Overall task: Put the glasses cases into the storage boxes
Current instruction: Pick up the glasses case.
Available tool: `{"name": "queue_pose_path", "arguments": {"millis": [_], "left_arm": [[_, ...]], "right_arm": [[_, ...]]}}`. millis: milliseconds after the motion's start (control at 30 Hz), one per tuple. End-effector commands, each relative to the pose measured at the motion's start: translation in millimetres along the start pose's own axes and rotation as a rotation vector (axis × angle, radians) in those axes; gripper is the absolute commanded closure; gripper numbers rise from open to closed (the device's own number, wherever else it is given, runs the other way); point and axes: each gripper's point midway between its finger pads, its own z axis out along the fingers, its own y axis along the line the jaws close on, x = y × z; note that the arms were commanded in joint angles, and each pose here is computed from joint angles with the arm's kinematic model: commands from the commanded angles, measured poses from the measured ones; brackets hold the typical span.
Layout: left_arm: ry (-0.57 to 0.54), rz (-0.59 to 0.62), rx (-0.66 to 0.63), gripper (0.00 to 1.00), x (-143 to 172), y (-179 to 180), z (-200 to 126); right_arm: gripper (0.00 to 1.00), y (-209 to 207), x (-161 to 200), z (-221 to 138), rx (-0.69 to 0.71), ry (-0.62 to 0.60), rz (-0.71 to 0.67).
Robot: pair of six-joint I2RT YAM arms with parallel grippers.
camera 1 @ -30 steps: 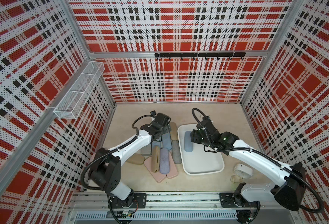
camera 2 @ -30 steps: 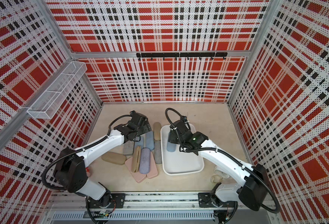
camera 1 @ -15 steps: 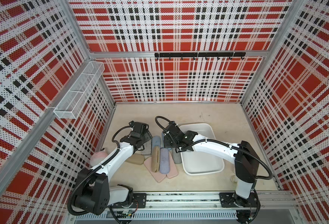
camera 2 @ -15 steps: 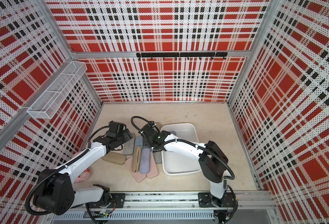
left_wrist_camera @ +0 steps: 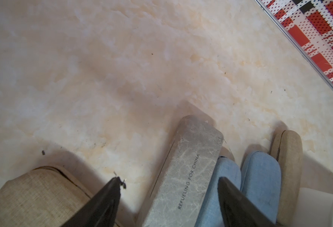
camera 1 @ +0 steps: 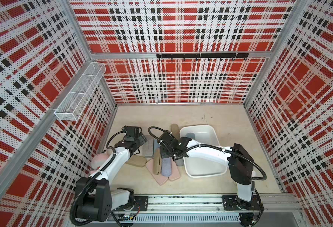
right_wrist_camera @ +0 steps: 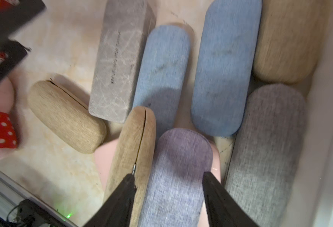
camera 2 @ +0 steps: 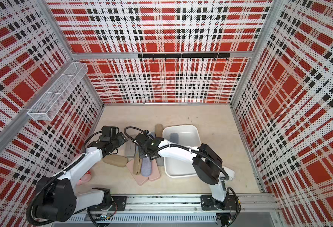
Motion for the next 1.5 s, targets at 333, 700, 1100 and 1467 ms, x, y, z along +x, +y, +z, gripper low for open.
{"name": "queue_pose_path", "arguments": {"millis": [333,700,1100,1467], "left_arm": [[-0.006,0.022,0.055,0.19,0,-18,0],[0.003,0.03,0.042,0.16,3,-18,6],[0.006,0.04,0.041,0.16,7,-17,6],[-0.001,0.044,0.047,0.16,10,-13,-1]], "right_arm": [[0.23,1,26,10,0.112,0.073,-0.017],[0.2,-9,40,8,0.162,0.096,-0.016],[0.18,-14,34,-15,0.147,0.057,-0.002],[0.15,5,46,-4,0.082,0.105,-0.037]]}}
